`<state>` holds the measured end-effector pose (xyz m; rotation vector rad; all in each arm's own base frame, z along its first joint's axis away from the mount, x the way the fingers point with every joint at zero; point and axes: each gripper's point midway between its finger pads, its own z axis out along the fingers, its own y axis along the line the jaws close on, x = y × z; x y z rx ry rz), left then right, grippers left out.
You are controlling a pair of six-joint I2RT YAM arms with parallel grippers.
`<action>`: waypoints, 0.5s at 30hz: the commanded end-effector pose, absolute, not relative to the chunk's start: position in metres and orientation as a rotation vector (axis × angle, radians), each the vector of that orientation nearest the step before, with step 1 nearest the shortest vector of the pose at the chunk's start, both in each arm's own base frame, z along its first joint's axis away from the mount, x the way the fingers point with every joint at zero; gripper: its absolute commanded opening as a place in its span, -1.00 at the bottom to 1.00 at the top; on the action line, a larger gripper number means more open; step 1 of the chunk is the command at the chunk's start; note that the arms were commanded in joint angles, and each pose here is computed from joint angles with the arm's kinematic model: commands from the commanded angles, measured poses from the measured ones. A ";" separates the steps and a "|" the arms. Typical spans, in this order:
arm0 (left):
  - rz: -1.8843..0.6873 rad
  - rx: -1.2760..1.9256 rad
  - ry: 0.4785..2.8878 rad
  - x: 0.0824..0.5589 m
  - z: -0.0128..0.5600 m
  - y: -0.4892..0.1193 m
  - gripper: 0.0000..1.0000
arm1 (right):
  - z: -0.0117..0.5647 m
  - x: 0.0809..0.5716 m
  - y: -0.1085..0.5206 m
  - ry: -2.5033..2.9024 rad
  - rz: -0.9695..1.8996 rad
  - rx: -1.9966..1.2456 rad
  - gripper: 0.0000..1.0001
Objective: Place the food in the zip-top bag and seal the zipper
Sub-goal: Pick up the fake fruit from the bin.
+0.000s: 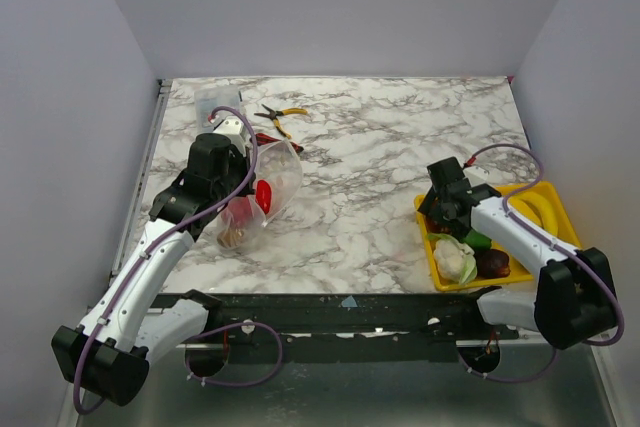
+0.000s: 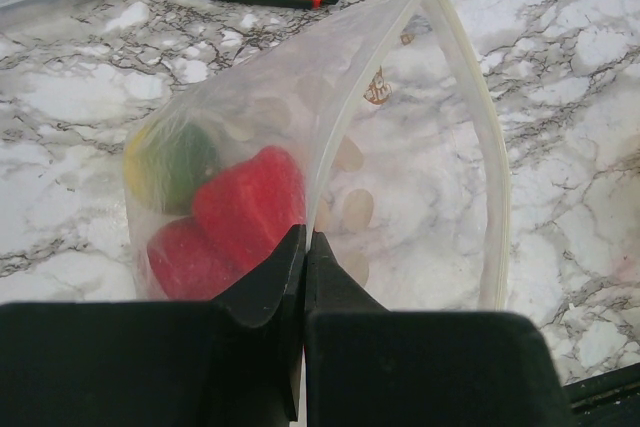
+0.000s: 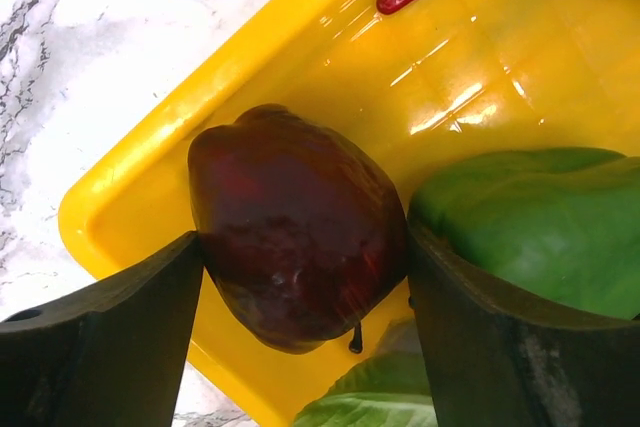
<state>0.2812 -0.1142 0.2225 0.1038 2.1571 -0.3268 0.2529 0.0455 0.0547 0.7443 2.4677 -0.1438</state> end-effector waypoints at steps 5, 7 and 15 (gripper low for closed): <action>-0.349 0.105 2.151 0.281 0.225 -0.116 -1.00 | 0.088 0.264 0.038 2.337 -0.116 0.732 -0.02; -0.349 0.106 2.153 0.282 0.225 -0.117 -1.00 | 0.103 0.269 0.040 2.304 -0.088 0.707 -0.20; -0.346 0.102 2.145 0.281 0.228 -0.115 -1.00 | 0.168 0.288 0.075 2.182 0.221 0.499 -0.43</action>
